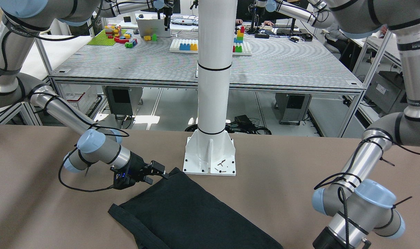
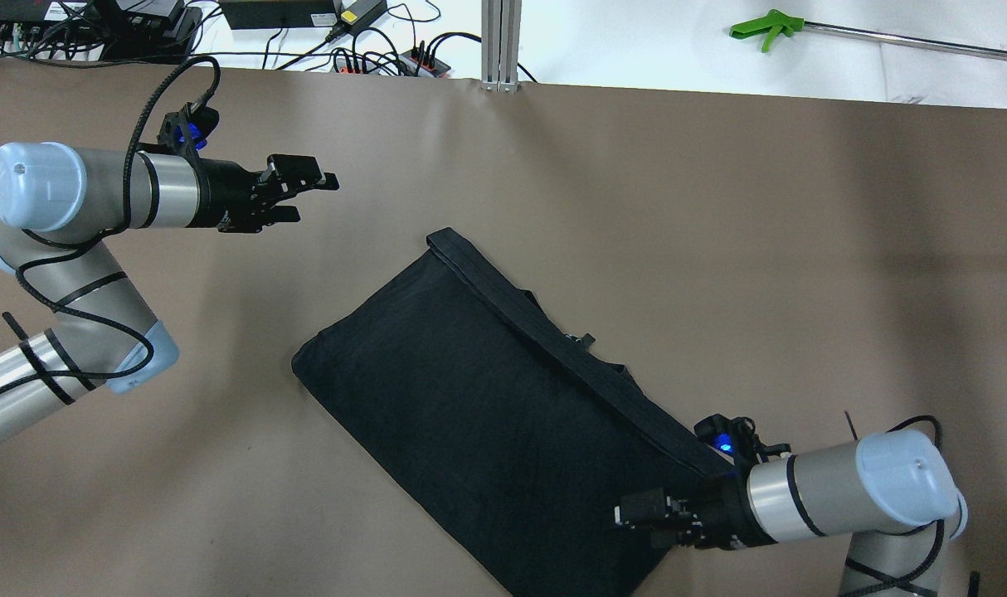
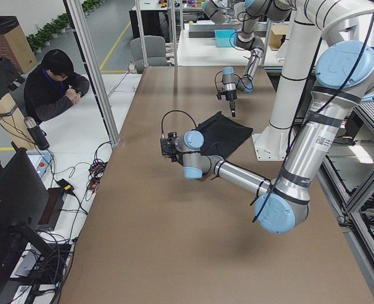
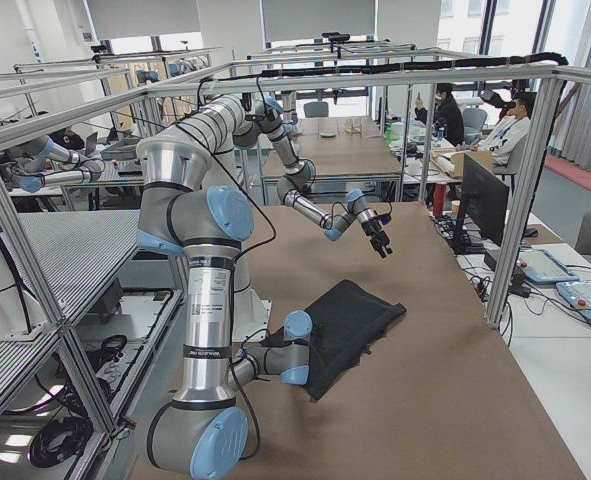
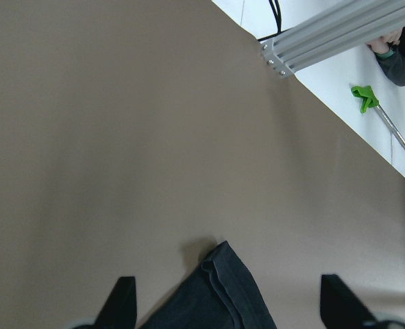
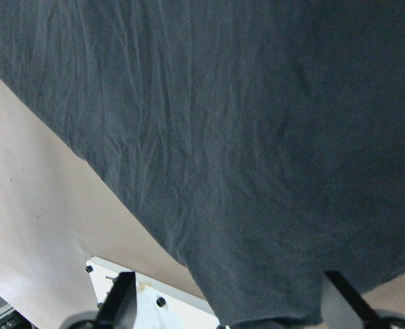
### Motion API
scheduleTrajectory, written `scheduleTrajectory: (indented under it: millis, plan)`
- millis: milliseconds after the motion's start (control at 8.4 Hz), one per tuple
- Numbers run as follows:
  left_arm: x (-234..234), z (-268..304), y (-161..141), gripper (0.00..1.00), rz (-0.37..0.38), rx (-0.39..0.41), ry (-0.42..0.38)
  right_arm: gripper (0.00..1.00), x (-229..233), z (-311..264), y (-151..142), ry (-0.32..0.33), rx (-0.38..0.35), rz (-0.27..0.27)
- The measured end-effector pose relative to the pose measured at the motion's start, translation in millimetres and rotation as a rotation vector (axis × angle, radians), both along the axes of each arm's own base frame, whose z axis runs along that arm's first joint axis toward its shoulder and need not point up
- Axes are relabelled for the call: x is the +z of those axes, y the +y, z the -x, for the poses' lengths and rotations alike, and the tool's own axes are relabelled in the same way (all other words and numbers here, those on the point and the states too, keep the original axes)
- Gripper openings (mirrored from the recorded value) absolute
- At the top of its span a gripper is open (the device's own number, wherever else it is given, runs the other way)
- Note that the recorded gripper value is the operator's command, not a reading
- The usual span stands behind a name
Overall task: Fold clothes
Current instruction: 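Drag the grasped corner with the right gripper, rotating the bundle, then grasp the bundle's corner nearest the left gripper while the right gripper releases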
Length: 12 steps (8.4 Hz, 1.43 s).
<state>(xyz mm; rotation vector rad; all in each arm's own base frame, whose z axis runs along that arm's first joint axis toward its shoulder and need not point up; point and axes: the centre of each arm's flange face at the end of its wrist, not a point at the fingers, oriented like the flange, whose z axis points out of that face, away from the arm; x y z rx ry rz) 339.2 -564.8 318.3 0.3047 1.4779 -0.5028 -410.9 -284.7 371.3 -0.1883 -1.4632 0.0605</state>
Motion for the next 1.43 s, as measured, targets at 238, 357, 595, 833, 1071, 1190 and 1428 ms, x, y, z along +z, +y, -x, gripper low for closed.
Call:
scheduleTrajectory:
  millis: [238, 357, 595, 833, 1071, 1190, 1428]
  plan:
    - [14, -3, 43, 0.94, 0.052, 0.058, -0.027, 0.94, 1, -34, -49, 0.02, 0.116, 0.0]
    - [35, -15, 71, 0.94, 0.076, 0.07, -0.055, 0.94, 0, -44, -66, 0.035, 0.154, -0.011]
    - [73, -50, 125, 0.94, 0.095, 0.071, -0.122, 0.94, -3, -53, -86, 0.068, 0.193, -0.023]
    - [90, -78, 159, 0.94, 0.093, 0.084, -0.16, 0.94, -4, -56, -93, 0.082, 0.209, -0.024]
    - [97, -94, 176, 0.82, 0.091, 0.103, -0.175, 0.94, -3, -59, -97, 0.086, 0.221, -0.022]
    - [98, -96, 178, 0.8, 0.09, 0.106, -0.177, 0.94, -1, -59, -98, 0.089, 0.224, -0.021]
    - [91, -101, 178, 0.8, 0.085, 0.106, -0.167, 0.94, -1, -63, -100, 0.089, 0.232, -0.021]
